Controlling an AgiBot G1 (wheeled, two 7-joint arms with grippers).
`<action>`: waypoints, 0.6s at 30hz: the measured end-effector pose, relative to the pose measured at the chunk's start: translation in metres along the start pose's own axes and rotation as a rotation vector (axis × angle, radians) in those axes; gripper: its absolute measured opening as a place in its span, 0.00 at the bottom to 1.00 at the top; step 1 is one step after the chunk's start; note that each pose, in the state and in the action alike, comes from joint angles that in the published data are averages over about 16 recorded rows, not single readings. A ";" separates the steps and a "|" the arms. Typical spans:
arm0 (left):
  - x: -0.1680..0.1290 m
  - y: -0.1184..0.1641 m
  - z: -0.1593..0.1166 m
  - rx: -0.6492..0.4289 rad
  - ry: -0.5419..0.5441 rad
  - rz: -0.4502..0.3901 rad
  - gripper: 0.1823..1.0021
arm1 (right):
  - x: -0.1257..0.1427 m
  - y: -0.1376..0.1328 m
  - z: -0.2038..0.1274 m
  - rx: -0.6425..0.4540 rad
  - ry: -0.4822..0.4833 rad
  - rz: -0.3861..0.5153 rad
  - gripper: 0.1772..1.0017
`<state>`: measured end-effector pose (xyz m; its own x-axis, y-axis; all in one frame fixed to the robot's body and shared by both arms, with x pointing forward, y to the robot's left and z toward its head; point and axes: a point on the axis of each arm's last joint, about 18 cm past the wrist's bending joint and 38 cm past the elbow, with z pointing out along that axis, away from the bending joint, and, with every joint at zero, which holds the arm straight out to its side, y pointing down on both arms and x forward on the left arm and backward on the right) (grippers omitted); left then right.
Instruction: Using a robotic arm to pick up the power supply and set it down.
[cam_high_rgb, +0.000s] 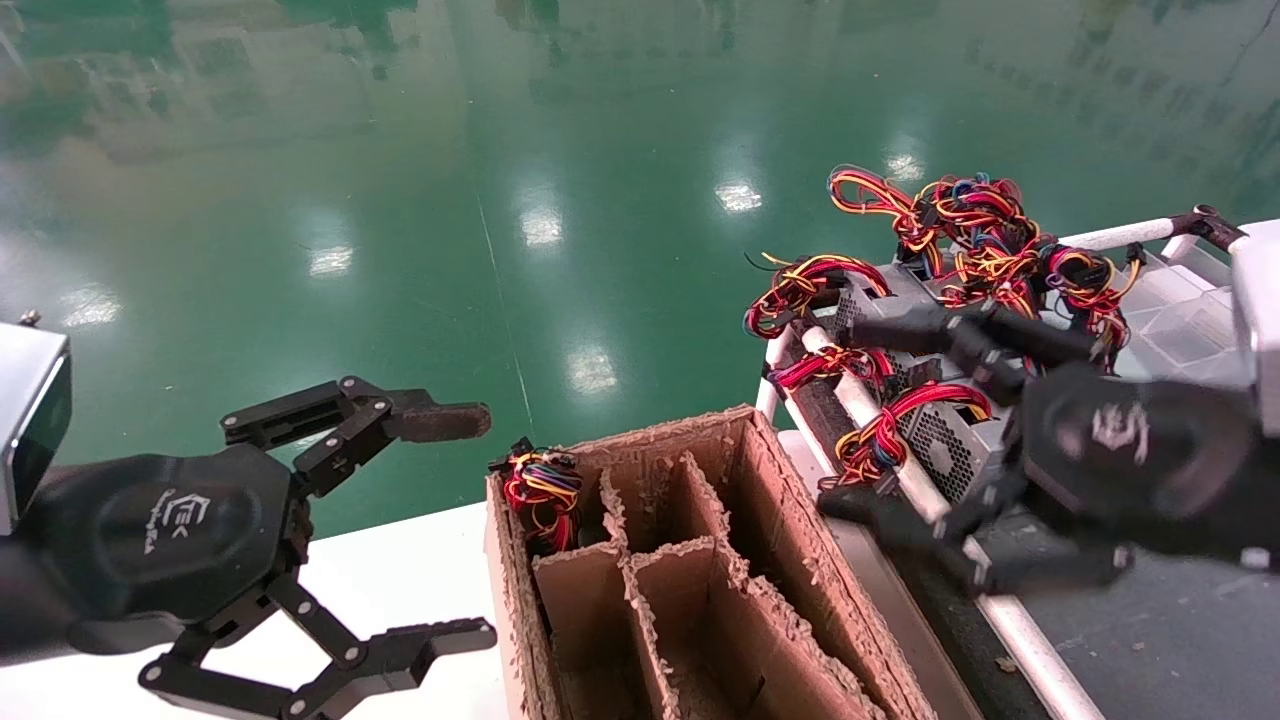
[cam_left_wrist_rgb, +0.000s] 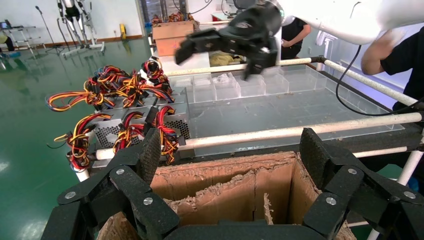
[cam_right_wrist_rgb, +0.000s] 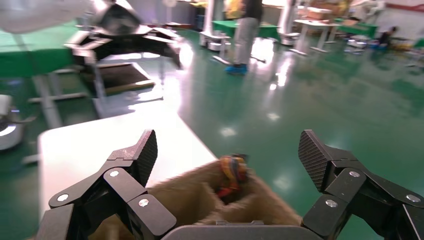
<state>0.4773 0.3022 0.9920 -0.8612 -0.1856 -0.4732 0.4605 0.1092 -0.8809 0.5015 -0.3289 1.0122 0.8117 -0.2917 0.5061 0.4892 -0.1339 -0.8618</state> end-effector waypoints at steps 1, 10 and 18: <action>0.000 0.000 0.000 0.000 0.000 0.000 1.00 | -0.005 0.000 0.002 0.002 -0.015 0.004 1.00; 0.000 0.000 0.000 0.000 0.000 0.000 1.00 | -0.042 0.001 0.017 0.016 -0.132 0.033 1.00; 0.000 0.000 0.000 0.000 -0.001 0.000 1.00 | -0.051 0.000 0.020 0.021 -0.159 0.039 1.00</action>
<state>0.4774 0.3023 0.9920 -0.8612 -0.1862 -0.4730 0.4603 0.1091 -0.8810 0.4665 -0.2948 0.9867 0.8697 -0.1424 0.4726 0.4614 -0.1053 -0.8809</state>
